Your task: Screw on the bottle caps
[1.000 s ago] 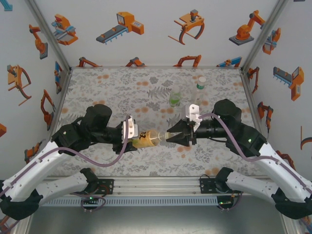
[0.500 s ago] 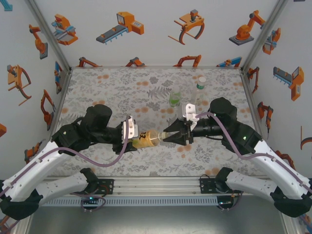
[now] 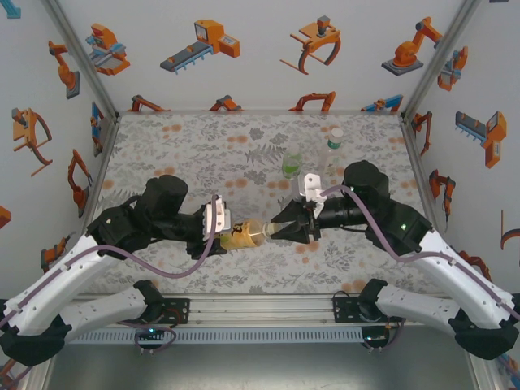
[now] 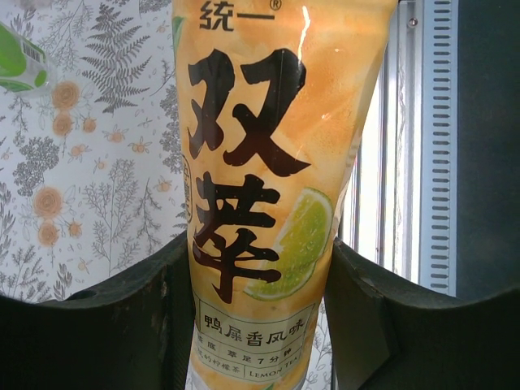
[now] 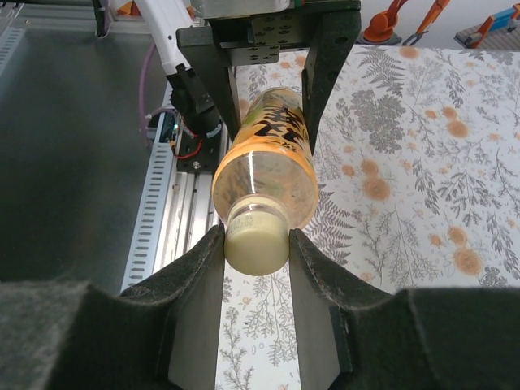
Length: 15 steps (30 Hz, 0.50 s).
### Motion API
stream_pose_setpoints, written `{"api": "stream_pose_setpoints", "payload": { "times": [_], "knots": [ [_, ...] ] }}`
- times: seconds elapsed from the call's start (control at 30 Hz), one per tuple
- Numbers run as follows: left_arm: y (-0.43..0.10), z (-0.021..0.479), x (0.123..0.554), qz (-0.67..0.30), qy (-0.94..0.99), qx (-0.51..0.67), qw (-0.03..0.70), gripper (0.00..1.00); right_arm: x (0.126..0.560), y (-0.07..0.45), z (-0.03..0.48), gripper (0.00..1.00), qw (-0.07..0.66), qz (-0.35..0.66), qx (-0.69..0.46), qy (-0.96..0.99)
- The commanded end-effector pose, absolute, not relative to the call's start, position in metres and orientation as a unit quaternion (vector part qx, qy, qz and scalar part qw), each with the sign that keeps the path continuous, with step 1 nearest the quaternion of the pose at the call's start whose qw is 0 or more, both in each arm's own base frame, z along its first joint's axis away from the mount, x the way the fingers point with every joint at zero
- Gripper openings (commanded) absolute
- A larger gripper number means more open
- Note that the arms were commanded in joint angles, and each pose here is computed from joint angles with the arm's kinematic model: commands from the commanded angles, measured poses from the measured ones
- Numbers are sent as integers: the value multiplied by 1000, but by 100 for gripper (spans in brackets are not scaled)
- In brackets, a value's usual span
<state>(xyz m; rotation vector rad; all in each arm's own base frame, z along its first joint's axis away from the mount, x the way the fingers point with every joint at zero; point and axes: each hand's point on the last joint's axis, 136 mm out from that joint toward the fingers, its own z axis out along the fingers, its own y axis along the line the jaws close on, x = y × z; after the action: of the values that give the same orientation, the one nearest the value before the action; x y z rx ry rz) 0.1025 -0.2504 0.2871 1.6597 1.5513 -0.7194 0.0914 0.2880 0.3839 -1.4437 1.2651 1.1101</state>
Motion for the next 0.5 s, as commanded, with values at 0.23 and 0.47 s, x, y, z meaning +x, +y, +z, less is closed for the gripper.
{"api": "stream_pose_setpoints", "payload": {
  "times": [0.23,0.47],
  "knots": [
    [-258,305,98,-310,597,638,374,0,76,288,392,0,455,440,-615,471],
    [-261,304,95,-325,606,631,360,0,69,284,391,0,461,426,-634,450]
  ]
}}
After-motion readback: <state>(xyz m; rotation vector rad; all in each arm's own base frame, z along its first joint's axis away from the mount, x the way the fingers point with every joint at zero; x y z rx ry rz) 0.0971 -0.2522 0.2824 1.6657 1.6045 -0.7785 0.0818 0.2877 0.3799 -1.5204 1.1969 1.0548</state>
